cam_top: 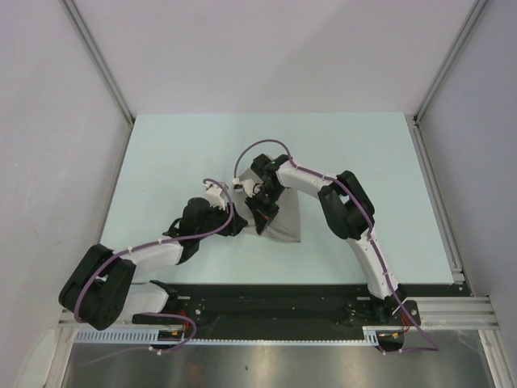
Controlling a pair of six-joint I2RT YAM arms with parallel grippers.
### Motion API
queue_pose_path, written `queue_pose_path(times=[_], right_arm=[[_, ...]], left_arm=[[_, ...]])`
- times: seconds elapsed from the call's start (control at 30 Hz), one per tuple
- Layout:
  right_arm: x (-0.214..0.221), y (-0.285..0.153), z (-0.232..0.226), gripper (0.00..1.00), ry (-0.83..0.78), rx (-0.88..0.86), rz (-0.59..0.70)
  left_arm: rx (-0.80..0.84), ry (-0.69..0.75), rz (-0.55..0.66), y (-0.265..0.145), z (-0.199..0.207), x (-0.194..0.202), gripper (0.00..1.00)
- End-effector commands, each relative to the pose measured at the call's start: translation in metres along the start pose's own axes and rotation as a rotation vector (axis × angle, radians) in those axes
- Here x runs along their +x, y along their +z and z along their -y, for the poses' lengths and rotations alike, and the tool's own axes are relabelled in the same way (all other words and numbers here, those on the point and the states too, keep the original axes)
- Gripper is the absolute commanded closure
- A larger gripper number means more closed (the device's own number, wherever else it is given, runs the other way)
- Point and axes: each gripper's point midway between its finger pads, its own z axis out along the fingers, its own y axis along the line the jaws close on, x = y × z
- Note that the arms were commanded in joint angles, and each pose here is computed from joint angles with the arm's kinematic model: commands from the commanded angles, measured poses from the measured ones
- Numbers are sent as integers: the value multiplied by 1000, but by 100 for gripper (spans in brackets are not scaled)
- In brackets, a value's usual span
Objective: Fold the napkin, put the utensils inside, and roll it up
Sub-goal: Roll the napkin with the utensil
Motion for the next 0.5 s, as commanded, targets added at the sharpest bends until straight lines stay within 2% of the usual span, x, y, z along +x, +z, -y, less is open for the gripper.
queue_pose_path(times=[0.0, 0.03, 0.07, 0.13, 0.17, 0.2, 0.23, 0.3, 0.33, 0.4, 0.43, 0.47], right_arm=[[0, -3, 3, 100, 18, -1, -10], [-2, -4, 4, 100, 17, -1, -4], [-3, -6, 3, 100, 19, 0, 2], [-6, -9, 3, 100, 20, -9, 20], [-8, -13, 0, 98, 19, -21, 35], [-11, -16, 1, 95, 19, -26, 53], [-14, -20, 0, 88, 17, -29, 67], [-19, -28, -5, 81, 9, -37, 108], [-21, -34, -3, 72, 11, -33, 129], [-25, -47, -9, 61, 2, -33, 179], [-24, -52, -7, 51, 10, -30, 197], [-26, -59, -7, 47, 9, -27, 221]], left_arm=[[34, 41, 27, 7, 10, -16, 55], [25, 39, 24, 8, 8, -16, 60], [-4, 35, 22, 9, 3, -15, 72], [-38, 33, 11, 10, -3, -15, 83], [-62, 31, 8, 10, -7, -14, 92], [-81, 28, -8, 10, -11, -11, 96], [-93, 25, -5, 11, -12, -15, 99], [-123, 20, -29, 11, -18, -11, 100], [-130, 17, -29, 12, -19, -13, 100], [-142, 6, -50, 12, -22, -9, 100], [-144, 1, -50, 12, -21, -10, 100], [-147, -3, -50, 11, -22, -11, 100]])
